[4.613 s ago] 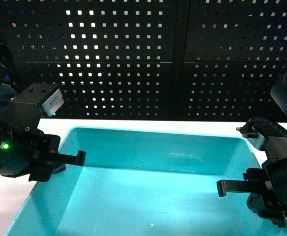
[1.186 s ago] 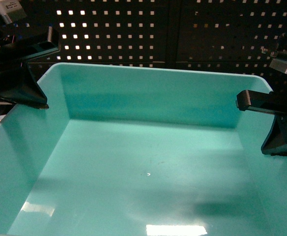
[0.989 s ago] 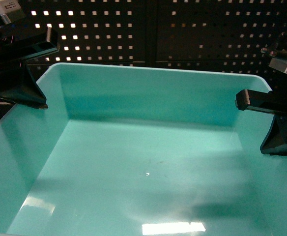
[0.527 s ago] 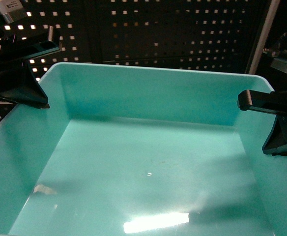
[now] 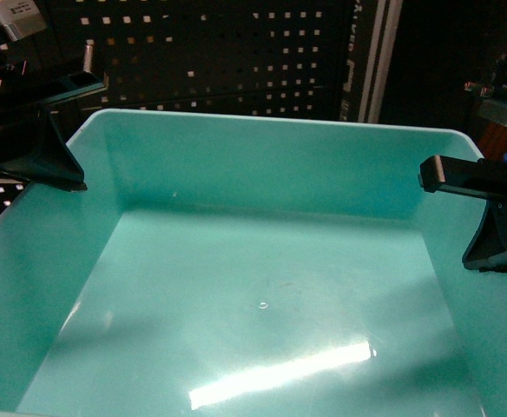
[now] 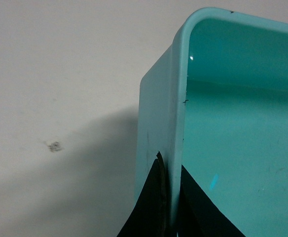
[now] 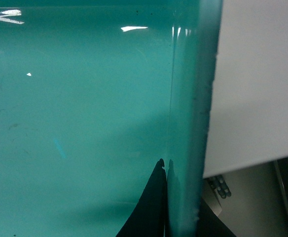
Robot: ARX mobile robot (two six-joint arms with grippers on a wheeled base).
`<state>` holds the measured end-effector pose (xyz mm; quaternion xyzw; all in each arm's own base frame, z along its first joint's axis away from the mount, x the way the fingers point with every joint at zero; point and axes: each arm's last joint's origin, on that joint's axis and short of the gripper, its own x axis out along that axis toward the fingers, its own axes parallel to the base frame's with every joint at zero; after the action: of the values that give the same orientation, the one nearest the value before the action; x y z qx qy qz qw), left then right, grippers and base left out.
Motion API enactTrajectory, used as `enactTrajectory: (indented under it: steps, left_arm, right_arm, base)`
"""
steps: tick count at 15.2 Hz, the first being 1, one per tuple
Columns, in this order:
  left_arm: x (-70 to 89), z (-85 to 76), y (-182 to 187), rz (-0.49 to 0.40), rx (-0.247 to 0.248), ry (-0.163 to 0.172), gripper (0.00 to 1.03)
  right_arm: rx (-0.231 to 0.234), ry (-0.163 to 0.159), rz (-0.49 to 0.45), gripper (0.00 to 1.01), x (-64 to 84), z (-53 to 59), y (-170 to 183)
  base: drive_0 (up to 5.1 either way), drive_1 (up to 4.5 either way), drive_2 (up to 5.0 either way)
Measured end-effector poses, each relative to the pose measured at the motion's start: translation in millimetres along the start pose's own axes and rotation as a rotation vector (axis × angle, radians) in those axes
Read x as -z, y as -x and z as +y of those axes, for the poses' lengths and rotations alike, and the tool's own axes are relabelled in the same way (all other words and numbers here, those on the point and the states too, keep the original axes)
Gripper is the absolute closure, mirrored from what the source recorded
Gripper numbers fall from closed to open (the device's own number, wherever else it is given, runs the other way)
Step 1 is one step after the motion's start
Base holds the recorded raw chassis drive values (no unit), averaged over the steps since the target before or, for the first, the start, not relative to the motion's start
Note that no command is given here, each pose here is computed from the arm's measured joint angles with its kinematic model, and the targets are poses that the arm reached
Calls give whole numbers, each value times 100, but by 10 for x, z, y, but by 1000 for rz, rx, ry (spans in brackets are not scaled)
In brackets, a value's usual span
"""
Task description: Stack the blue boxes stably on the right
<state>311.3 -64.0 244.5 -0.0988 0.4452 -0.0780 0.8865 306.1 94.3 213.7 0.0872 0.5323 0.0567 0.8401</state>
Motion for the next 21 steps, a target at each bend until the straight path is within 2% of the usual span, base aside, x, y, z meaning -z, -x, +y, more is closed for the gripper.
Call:
enactTrajectory:
  steps: [6,8,18,21]
  left_arm:
    - [2,-2,1,2,3,0,101]
    - [14,-32,6,5,6,-8,101]
    - [-1,10,13,-3,-2,3,101]
    - [2,4,11,-1,0,1,101]
  right_arm:
    - [2,0,5,99,5,-1,1]
    - [10,-7,6,99,5,-28,8]
    - [-5,2,1,99,6,7,2]
    - [-3,1,1,99,6,2,2]
  base:
    - [165,-645,-3]
    - [-130,-200,-60]
    - [-158,-158,-158]
    - [137,-664,19]
